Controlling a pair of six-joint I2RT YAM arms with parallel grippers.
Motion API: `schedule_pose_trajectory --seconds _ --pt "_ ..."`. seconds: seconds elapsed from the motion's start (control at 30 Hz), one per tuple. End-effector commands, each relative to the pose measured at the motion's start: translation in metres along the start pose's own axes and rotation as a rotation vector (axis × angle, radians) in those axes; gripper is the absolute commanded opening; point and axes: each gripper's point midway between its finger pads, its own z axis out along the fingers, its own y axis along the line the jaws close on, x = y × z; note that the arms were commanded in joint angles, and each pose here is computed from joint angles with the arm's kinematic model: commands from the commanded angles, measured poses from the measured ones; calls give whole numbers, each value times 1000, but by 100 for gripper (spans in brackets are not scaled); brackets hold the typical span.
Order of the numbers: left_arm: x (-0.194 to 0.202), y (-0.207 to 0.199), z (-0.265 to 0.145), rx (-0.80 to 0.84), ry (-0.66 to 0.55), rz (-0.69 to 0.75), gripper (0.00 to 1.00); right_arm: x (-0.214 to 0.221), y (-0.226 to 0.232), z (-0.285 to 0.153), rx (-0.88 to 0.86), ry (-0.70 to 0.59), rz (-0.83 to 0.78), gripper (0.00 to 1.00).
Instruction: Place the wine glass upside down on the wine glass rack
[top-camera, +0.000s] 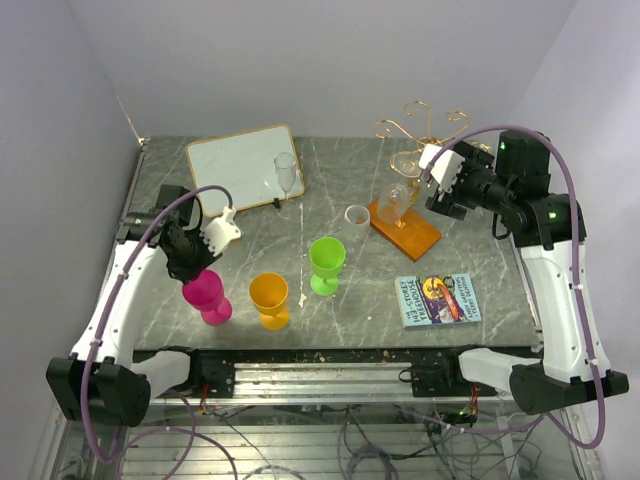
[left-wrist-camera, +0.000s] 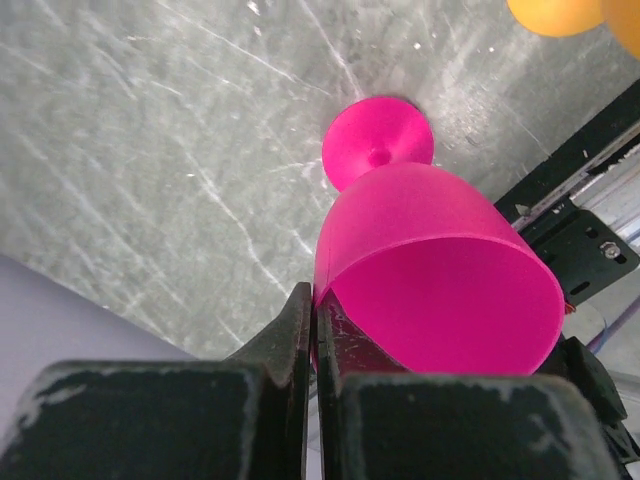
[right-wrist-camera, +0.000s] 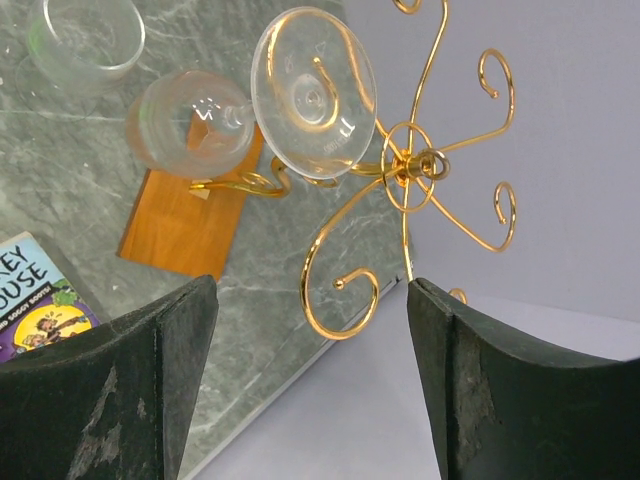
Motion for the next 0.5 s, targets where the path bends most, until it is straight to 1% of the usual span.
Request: schedule_pose_trajectory --seconds 0.0,0.13,0.23,0.3,0.37,0.43,0.47 --pt "-14 17 -37 -96 -48 3 7 -4 -11 -3 36 -20 41 77" --pt "-28 28 -74 -178 -100 24 7 -7 -19 -5 61 -42 100 79" --pt "-47 41 -108 -270 -181 6 7 -16 -26 -9 81 -85 148 80" --pt "-68 49 -138 -326 -281 -8 7 -22 -26 -11 72 -124 160 84" --pt "-92 48 -161 -327 -394 -14 7 -32 -27 -9 67 -184 181 87" --pt "-121 43 -183 -299 -539 -27 7 -41 -28 -4 60 -239 246 87" --pt "-134 42 -195 -288 -608 -31 7 -47 -30 -3 61 -270 276 85"
